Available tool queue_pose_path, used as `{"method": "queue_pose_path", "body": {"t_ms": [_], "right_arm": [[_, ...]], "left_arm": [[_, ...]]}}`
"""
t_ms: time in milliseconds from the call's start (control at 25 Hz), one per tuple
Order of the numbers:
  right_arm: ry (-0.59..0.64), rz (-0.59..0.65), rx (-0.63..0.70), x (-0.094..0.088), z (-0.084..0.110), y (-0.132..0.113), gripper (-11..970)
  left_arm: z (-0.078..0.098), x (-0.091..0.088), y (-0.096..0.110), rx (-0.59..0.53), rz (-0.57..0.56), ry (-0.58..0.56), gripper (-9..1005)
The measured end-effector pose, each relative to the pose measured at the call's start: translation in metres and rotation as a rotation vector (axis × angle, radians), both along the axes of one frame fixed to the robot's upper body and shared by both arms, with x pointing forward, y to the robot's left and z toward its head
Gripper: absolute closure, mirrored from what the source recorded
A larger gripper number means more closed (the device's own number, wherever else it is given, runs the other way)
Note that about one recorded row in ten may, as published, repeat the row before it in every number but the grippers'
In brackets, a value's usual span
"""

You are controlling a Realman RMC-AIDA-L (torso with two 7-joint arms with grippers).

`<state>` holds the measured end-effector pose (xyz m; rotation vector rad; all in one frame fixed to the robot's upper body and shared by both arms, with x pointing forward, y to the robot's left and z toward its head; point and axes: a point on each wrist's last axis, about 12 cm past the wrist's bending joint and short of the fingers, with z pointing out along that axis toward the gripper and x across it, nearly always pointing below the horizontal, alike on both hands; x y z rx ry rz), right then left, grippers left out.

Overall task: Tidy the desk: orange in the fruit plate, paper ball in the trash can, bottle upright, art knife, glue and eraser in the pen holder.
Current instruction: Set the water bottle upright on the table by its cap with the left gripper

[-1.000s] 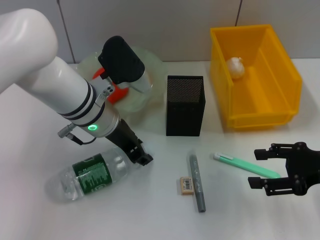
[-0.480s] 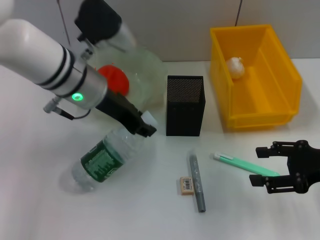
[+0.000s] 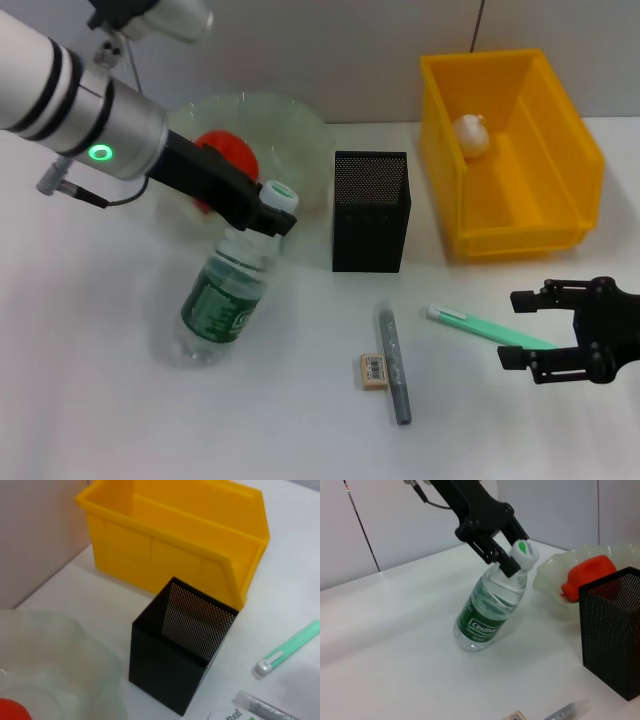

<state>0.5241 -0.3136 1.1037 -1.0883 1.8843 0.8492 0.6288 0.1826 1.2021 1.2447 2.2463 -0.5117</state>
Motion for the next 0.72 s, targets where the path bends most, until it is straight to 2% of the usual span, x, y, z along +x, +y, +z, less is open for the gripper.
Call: {"method": "queue_pose_path", "body": {"t_ms": [40,240,360,720], "right_arm": [[0.001,0.0,0.001,0.0,0.0,0.0,171],[0.0,0.001,0.003,0.001,0.0,0.001,171],[0.003,0.0,0.004,0.001,0.001,0.001,171],[0.003,-0.002,0.003,0.003,0.002,0.001,172]], "left_arm": [[0.006,-0.002,0.005,-0.013,0.005,-0.01,553],[0.006,-0.002,0.005,-0.013,0.005,-0.01,553],[0.012,-0.005,0.015,-0.035,0.026,-0.022,553],[0.018,-0.007,0.029,-0.059,0.061,-0.038,552]]}}
